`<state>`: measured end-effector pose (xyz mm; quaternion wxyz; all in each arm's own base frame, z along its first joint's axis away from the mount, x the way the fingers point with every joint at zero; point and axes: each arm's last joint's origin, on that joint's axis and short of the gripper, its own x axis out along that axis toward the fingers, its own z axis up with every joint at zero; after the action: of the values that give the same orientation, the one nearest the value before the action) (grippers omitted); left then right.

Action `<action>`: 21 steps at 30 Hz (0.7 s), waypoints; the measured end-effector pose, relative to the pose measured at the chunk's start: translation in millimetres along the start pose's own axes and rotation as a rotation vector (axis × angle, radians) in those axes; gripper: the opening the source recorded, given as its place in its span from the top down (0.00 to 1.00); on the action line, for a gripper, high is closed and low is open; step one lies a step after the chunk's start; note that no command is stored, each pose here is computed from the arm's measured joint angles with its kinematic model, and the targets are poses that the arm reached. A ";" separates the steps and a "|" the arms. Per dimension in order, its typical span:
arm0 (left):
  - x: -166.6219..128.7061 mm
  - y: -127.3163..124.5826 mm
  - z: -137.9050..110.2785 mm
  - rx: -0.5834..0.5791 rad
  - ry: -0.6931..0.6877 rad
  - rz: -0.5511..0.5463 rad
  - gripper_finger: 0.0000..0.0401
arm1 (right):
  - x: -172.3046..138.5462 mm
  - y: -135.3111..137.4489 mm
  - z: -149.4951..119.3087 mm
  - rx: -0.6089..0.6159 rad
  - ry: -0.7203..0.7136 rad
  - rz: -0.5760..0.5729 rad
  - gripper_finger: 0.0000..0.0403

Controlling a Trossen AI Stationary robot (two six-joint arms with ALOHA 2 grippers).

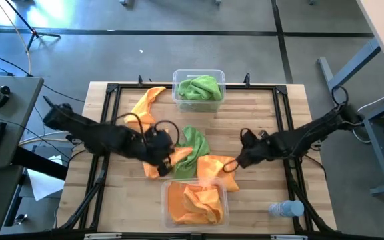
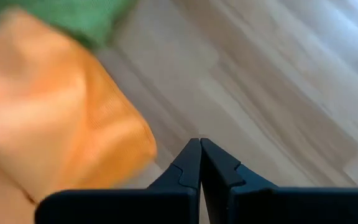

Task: Sort microfiber towel by color & place in baskets
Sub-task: Put the green towel into the top transparent bin

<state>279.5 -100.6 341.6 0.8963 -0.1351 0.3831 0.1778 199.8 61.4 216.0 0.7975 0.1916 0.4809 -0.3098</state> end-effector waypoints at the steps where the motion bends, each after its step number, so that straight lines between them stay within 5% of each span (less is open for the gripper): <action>1: 2.4 8.8 -3.5 0.021 0.001 0.013 0.98 | -0.4 -0.8 4.9 0.015 -0.018 0.021 1.00; 4: 9.8 36.6 -17.6 0.055 0.006 0.017 0.98 | -2.3 -1.3 24.0 0.046 -0.078 0.092 1.00; 11: 22.7 95.8 -46.1 0.095 -0.097 -0.161 0.98 | -14.2 0.5 92.4 0.067 -0.194 0.150 1.00; 15: 26.1 125.9 -60.2 0.091 -0.151 -0.172 0.98 | -5.9 9.3 131.7 0.056 -0.150 0.155 1.00; 21: 24.4 159.5 -70.6 0.106 -0.180 -0.213 0.98 | 18.7 32.7 171.5 0.035 0.024 0.018 1.00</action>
<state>182.8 21.5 259.4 0.9467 -0.1109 0.2935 0.0725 339.6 -23.9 279.2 0.7911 0.2134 0.4831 -0.3087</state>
